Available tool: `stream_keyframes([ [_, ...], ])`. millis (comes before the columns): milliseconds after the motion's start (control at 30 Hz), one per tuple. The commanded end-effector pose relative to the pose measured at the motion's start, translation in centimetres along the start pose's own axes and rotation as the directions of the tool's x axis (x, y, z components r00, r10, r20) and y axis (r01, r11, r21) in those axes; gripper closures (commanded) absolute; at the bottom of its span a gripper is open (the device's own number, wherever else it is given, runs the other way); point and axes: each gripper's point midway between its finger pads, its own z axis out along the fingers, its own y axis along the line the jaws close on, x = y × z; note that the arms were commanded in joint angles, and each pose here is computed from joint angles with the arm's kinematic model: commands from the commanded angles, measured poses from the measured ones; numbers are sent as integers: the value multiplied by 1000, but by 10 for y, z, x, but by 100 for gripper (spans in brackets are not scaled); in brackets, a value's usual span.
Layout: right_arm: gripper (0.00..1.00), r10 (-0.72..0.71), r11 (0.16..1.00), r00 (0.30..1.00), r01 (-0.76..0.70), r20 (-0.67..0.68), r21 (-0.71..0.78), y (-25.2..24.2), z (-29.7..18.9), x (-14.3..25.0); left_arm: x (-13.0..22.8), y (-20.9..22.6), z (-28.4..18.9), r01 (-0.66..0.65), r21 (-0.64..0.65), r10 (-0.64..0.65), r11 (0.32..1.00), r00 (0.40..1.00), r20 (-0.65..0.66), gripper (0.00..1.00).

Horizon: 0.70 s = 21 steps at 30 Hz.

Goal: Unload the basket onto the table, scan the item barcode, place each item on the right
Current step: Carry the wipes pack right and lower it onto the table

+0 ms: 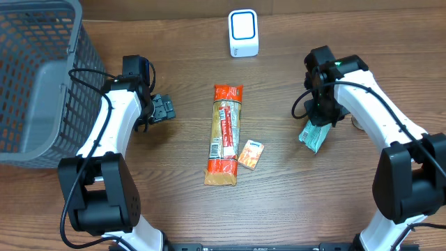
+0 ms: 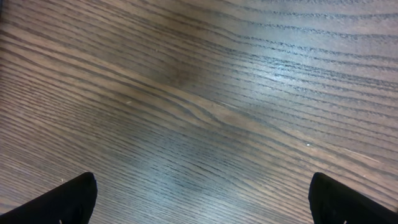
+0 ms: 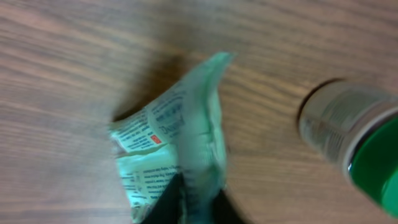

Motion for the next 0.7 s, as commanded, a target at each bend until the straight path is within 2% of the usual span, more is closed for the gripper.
stream_keyframes([
  [0,5,64,998,997,-65,36,22,-10,1,-8,-1,0,-1,1,8,-1,1000,1000,2,0],
  [33,2,94,995,994,-95,50,20,-10,1,-11,-1,0,-1,1,8,-1,1000,1000,2,0],
  [200,2,283,958,955,-278,92,-65,1,0,-25,-1,0,-1,1,8,-1,1000,1000,2,0],
  [333,0,372,905,927,-353,44,-236,34,-5,-30,-1,0,-1,1,8,-1,1000,1000,2,0],
  [500,2,516,809,856,-495,-22,-317,51,-9,-35,-1,0,-1,1,8,-1,1000,1000,2,0],
  [533,23,517,803,855,-497,-30,-330,53,-10,-35,-1,0,-1,1,8,-1,1000,1000,2,0],
  [567,55,517,802,855,-497,-31,-332,53,-10,-35,-1,0,-1,1,8,-1,1000,1000,2,0],
  [600,78,517,802,855,-497,-32,-330,53,-9,-35,-1,0,-1,1,8,-1,1000,1000,2,0],
  [667,88,515,804,856,-497,-35,-325,54,-7,-35,-1,0,-1,1,8,-1,1000,1000,2,0],
])
